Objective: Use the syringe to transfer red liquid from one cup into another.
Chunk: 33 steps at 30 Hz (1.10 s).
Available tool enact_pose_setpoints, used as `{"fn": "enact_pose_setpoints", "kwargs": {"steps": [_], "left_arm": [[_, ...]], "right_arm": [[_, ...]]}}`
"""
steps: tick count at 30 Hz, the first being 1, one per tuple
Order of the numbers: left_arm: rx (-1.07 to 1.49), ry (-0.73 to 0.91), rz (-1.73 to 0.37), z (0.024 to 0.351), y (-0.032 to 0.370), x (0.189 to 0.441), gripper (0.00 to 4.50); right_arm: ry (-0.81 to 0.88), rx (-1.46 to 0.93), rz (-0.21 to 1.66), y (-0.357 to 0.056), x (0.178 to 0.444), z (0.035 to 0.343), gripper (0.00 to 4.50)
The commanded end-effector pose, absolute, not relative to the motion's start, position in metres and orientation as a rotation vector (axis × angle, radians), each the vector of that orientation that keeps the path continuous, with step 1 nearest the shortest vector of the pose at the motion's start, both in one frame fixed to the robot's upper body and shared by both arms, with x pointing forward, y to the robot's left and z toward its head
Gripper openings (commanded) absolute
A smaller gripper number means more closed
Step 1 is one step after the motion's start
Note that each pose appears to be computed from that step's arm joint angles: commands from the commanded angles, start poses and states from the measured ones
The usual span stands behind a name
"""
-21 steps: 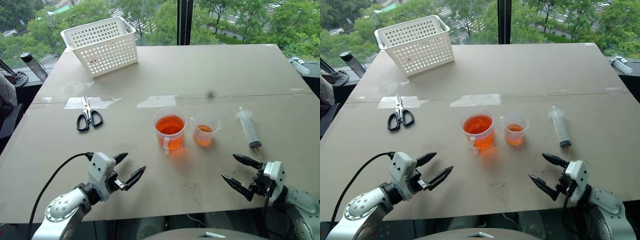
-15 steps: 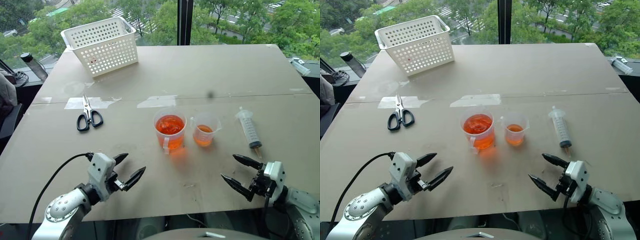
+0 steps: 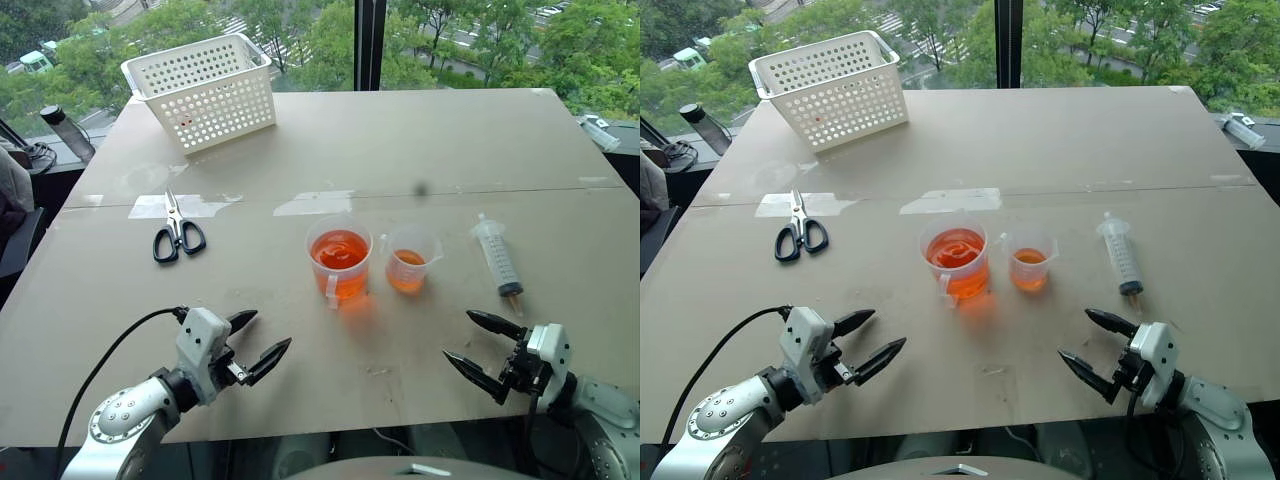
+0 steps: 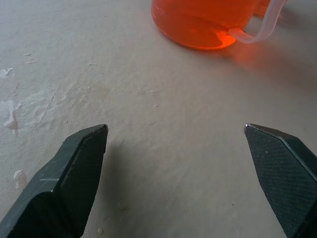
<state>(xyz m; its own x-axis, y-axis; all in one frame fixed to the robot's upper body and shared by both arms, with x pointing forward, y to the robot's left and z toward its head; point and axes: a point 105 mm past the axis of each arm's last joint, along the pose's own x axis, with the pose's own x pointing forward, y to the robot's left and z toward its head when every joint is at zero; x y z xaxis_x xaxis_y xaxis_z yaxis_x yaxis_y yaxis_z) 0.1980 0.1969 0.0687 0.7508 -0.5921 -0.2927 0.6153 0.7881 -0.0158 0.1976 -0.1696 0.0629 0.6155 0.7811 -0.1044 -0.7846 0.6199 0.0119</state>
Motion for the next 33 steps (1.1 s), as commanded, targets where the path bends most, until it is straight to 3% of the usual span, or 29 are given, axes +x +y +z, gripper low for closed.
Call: {"fn": "enact_pose_setpoints", "kwargs": {"steps": [1,6,10,17,22,25,33], "left_arm": [[0.105,0.252,-0.671,0.079,0.198,0.199,4.5],[0.159,0.233,-0.778,0.098,0.191,0.194,4.5],[0.187,0.147,-0.901,0.15,0.182,0.206,4.5],[0.258,0.025,-1.096,0.223,0.151,0.22,4.5],[0.301,0.026,-1.199,0.245,0.132,0.22,4.5],[0.321,0.021,-1.191,0.256,0.128,0.224,4.5],[0.363,-0.03,-1.209,0.274,0.115,0.23,4.5]], "right_arm": [[0.07,-0.026,0.956,-0.164,0.195,0.081,4.46],[0.047,-0.005,1.002,-0.159,0.198,0.109,4.46],[-0.016,-0.058,0.952,-0.172,0.22,0.155,4.46],[0.112,-0.165,0.734,-0.215,0.264,0.194,4.46],[0.373,-0.221,0.617,-0.224,0.294,0.192,4.46],[0.631,-0.133,0.476,-0.236,0.306,0.185,4.46],[0.853,-0.102,0.47,-0.207,0.329,0.191,4.46]]}}
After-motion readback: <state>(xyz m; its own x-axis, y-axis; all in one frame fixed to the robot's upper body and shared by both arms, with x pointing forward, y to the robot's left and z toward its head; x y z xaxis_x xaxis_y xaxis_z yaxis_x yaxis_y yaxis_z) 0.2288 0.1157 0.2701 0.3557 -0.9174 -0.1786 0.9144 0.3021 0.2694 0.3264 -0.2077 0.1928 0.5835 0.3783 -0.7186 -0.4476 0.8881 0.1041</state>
